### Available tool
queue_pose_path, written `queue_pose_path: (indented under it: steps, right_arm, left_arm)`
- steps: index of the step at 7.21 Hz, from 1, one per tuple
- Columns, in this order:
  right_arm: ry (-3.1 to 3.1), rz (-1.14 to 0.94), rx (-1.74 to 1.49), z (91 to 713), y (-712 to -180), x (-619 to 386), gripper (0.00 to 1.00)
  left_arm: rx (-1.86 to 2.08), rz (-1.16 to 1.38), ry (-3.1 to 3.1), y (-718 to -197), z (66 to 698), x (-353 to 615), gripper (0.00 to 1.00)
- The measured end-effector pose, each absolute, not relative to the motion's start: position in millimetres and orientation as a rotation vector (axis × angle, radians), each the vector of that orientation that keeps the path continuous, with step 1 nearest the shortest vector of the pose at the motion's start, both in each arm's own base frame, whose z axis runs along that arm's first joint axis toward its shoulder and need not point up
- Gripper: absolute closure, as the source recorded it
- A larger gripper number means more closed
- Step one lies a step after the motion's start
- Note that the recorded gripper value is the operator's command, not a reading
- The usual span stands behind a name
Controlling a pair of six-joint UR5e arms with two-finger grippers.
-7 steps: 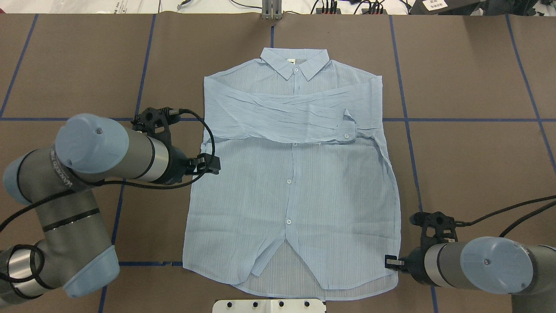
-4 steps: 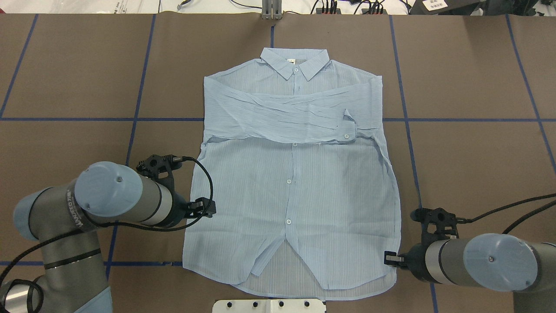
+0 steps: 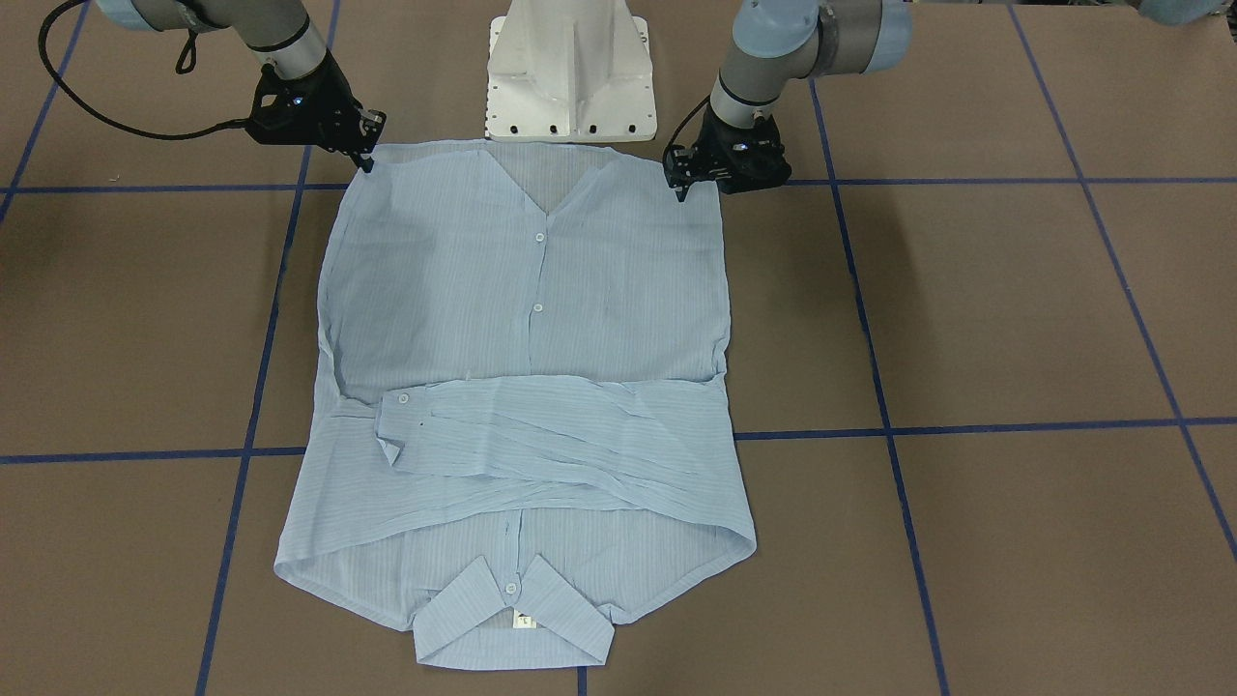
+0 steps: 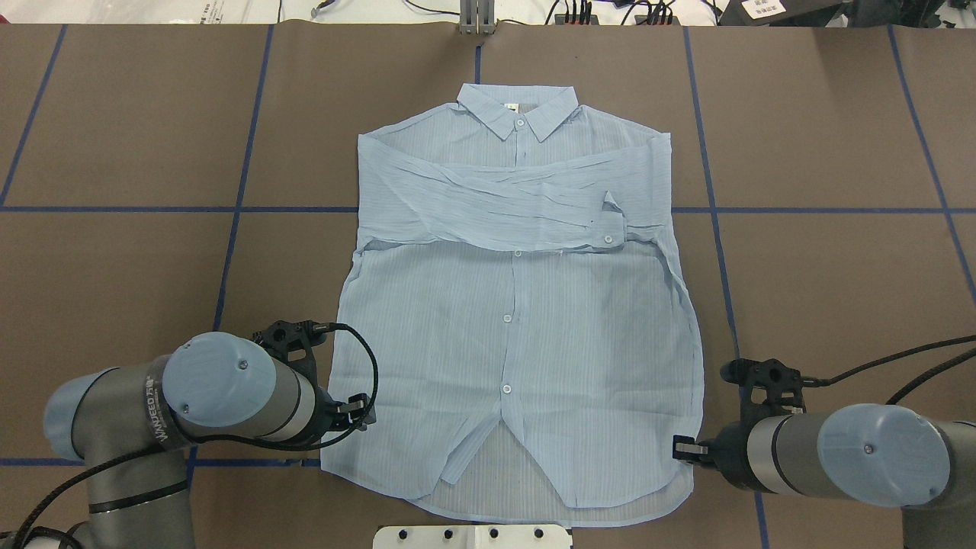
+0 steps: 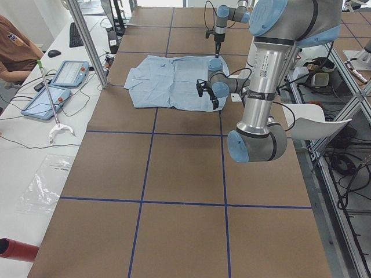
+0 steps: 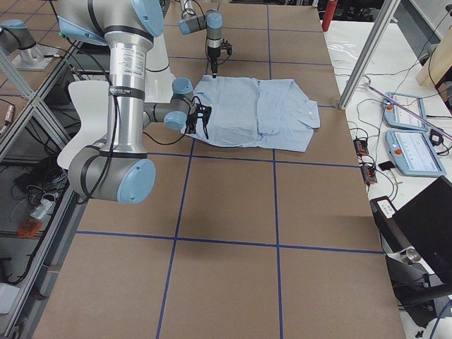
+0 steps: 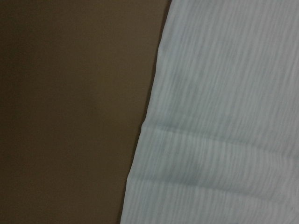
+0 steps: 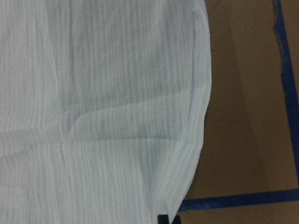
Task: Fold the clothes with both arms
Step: 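Grasp both hem corners with the left and right grippers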
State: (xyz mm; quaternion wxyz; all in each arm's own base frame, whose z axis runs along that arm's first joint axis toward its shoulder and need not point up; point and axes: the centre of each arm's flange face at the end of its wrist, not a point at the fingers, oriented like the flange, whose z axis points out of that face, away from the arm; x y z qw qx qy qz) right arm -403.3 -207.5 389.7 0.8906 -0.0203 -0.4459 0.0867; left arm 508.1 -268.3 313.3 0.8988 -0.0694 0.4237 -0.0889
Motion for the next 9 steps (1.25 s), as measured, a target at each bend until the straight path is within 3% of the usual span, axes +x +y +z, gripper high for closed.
queue_pose_path:
  steps: [5,9]
  right_arm:
    - [-0.938,0.183,-0.040,384,-209,-400,1.00]
    - [-0.937,0.189,-0.038,384,-212,-397,1.00]
  left_arm:
    - [-0.157,-0.185,0.845,-263,327,515,0.42]
    - [-0.168,-0.162,0.840,-250,328,521,0.69]
